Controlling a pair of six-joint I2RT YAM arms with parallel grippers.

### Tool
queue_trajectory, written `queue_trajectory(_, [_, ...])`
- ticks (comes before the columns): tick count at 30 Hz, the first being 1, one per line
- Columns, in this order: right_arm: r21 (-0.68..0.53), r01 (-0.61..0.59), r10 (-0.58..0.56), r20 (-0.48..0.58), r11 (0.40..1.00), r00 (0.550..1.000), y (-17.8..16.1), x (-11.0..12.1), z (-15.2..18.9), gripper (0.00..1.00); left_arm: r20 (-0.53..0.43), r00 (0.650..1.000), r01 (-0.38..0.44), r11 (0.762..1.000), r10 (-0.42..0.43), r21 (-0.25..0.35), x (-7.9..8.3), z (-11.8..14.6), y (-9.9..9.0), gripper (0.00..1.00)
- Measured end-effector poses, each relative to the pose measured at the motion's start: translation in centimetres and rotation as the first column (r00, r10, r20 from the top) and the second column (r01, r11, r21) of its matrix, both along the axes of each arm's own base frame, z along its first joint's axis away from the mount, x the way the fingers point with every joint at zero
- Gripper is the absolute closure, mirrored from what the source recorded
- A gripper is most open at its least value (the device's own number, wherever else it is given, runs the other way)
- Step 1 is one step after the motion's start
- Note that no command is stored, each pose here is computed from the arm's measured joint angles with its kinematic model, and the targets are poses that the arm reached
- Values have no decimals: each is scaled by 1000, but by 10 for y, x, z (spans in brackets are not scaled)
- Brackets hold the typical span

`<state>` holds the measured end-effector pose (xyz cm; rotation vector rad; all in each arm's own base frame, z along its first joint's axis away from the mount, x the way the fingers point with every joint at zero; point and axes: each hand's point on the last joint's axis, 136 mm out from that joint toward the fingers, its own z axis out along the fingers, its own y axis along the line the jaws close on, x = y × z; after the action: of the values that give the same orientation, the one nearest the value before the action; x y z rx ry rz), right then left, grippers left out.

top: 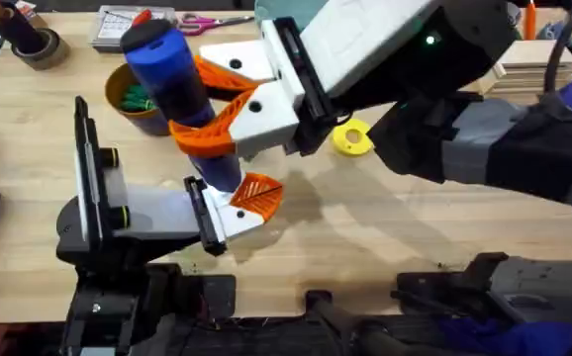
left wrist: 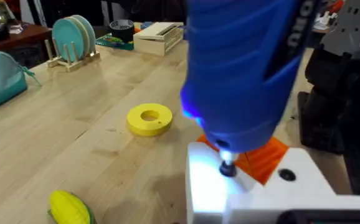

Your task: Pick up the gripper from the table and insert it into the empty holder that is missing its gripper. Then pick up a screw, insert it into the mounting hole, and use the screwdriver to tighten it. Finally, clean up the table by picking up the vegetable and placing it into the bucket.

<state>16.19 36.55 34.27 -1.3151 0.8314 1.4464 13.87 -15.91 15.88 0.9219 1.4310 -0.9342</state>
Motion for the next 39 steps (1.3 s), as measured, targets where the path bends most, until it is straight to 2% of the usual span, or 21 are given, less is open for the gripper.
queue_trajectory(39, [-5, 11, -12, -64, 1000, 998, 0, 4, 3, 975, -3, 1000, 3, 1000, -3, -2, -1, 0, 0, 993])
